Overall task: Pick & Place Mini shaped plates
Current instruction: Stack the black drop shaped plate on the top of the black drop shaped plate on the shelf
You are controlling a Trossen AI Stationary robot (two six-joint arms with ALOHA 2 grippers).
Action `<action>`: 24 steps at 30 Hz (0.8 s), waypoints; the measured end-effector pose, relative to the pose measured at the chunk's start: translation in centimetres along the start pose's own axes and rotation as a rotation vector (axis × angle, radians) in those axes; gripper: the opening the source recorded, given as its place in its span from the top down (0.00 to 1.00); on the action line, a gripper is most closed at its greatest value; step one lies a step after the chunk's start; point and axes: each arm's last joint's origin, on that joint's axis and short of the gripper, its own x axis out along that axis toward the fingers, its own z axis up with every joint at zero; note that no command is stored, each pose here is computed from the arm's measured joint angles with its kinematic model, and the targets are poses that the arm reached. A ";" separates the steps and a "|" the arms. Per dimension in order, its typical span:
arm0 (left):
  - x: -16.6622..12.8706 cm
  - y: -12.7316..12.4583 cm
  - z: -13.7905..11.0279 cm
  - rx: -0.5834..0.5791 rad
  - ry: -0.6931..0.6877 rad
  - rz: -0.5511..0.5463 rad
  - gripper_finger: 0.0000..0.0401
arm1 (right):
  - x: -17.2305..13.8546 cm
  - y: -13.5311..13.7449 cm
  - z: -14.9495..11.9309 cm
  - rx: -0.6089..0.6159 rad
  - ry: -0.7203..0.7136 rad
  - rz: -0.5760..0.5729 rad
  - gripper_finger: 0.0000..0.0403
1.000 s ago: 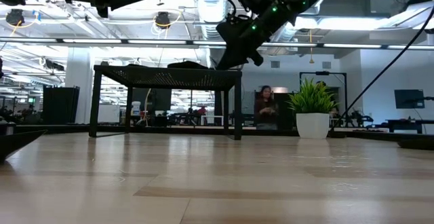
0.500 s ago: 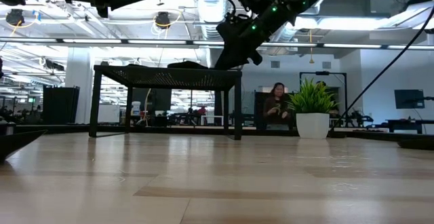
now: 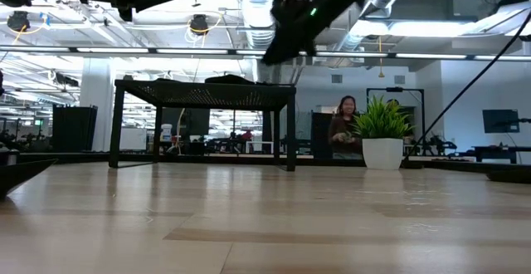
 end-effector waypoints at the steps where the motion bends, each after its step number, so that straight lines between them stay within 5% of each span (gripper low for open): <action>1: 0.0 0.0 0.0 -0.001 -0.001 0.000 0.97 | -0.9 0.4 0.5 -0.025 0.010 0.012 0.75; 5: 0.1 0.0 0.0 -0.001 -0.002 0.000 0.97 | -5.4 1.4 2.2 -0.103 0.065 0.016 0.75; 11: 0.3 -0.2 -0.2 0.005 0.009 -0.003 0.97 | -12.3 1.4 1.1 -0.103 0.211 -0.190 0.75; 24: 0.3 -0.2 -0.3 0.007 0.013 -0.003 0.97 | -12.6 -0.3 -13.8 0.319 0.692 -0.328 0.75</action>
